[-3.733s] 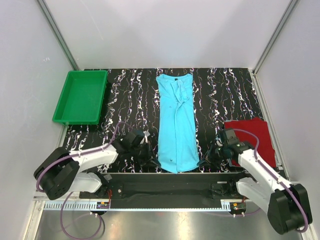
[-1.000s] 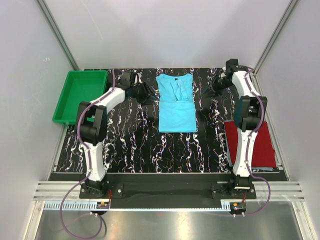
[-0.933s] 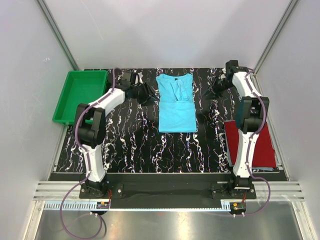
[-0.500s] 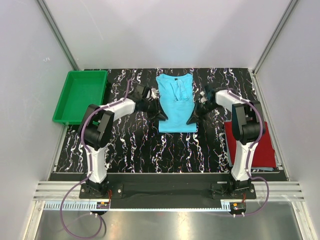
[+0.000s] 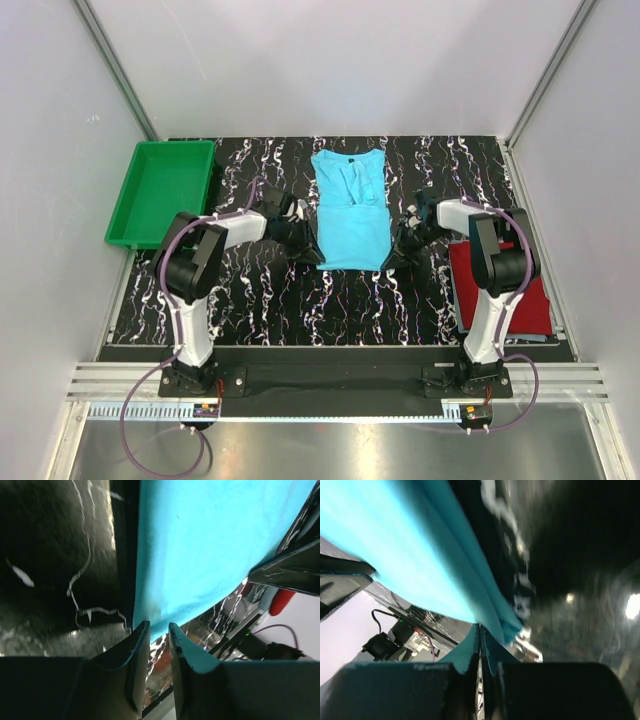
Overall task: Fold and stack the t-shirts
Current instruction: Fold the tshirt
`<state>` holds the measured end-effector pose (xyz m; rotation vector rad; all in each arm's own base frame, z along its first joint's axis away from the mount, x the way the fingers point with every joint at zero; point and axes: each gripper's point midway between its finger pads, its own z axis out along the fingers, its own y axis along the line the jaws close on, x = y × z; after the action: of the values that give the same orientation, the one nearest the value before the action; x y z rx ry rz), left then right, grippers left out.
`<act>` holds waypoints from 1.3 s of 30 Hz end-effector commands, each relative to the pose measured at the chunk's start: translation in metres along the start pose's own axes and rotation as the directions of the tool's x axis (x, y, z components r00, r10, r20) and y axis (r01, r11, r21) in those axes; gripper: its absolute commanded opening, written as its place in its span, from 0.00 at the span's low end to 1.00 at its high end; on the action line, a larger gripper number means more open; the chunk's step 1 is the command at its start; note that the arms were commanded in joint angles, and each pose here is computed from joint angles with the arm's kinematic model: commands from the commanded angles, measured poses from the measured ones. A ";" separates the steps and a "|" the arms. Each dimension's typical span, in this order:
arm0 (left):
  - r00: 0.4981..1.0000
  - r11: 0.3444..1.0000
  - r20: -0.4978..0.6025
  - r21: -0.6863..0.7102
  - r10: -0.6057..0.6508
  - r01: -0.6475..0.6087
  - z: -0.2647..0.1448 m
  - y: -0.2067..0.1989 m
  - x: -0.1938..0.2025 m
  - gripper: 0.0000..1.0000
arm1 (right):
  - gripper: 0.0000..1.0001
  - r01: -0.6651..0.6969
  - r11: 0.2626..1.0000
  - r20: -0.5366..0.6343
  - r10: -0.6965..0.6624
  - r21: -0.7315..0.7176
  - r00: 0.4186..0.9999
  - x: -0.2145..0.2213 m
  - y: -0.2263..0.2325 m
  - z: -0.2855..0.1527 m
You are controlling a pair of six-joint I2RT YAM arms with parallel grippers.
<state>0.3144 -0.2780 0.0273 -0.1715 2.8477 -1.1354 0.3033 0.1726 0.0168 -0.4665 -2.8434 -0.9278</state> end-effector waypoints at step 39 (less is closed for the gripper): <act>0.994 0.990 -0.047 0.107 0.098 -0.092 -0.038 -0.035 0.052 0.39 | 0.19 0.021 0.985 0.027 -0.016 -0.172 1.000 0.035 0.024 -0.030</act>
<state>0.2305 -0.2769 0.0416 -0.0707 2.9309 -1.2425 0.2479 0.1756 0.0421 -0.4828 -2.7771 -1.0753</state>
